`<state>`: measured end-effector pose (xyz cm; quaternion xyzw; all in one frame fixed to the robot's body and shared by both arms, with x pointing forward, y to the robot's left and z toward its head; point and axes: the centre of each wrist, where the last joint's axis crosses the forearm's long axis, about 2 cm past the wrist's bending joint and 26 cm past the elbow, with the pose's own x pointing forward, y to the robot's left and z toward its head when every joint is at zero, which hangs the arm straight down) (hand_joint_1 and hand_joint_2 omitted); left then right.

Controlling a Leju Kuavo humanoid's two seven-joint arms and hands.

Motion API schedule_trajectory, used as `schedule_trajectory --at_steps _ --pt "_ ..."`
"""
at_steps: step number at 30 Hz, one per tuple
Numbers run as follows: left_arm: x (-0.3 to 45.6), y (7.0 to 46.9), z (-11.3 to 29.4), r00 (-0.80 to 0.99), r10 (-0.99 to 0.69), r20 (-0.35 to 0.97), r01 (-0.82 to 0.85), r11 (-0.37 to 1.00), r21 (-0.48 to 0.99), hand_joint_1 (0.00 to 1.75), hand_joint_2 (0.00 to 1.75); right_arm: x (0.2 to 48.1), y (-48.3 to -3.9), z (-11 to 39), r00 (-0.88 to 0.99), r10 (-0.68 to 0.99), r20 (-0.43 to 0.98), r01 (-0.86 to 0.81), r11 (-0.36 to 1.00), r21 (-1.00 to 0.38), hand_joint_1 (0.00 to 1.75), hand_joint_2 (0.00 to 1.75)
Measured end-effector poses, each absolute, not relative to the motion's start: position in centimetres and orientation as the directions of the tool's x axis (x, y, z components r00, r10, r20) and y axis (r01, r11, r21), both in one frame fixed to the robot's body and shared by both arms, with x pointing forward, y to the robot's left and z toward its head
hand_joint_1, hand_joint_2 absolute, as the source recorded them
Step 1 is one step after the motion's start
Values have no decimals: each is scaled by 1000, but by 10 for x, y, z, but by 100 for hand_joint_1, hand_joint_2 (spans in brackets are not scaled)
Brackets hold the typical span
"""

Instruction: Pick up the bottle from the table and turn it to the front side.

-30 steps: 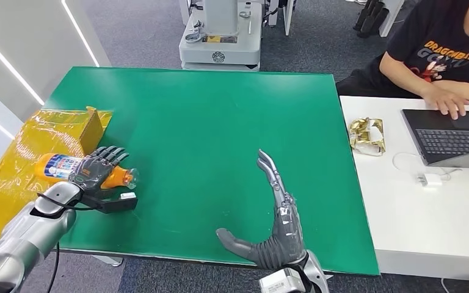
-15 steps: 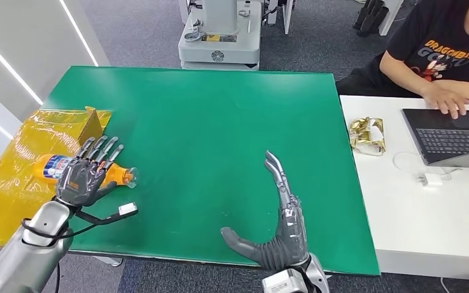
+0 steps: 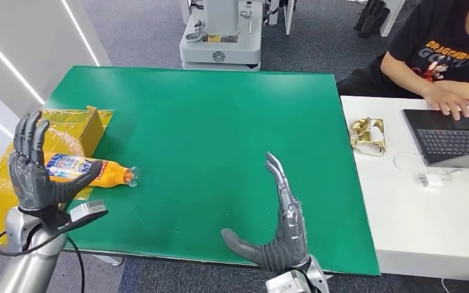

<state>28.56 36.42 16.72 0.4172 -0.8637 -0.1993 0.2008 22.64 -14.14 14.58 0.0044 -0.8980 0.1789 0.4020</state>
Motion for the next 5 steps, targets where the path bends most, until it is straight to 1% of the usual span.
schedule_trajectory --at_steps 2,5 --pt "293 343 168 -614 -743 266 -608 660 441 0 175 226 -140 146 -679 134 722 -154 936 -318 0 175" --pt "298 322 168 -651 -699 296 -575 708 410 0 175 226 -139 146 -681 131 720 -158 934 -319 0 175"
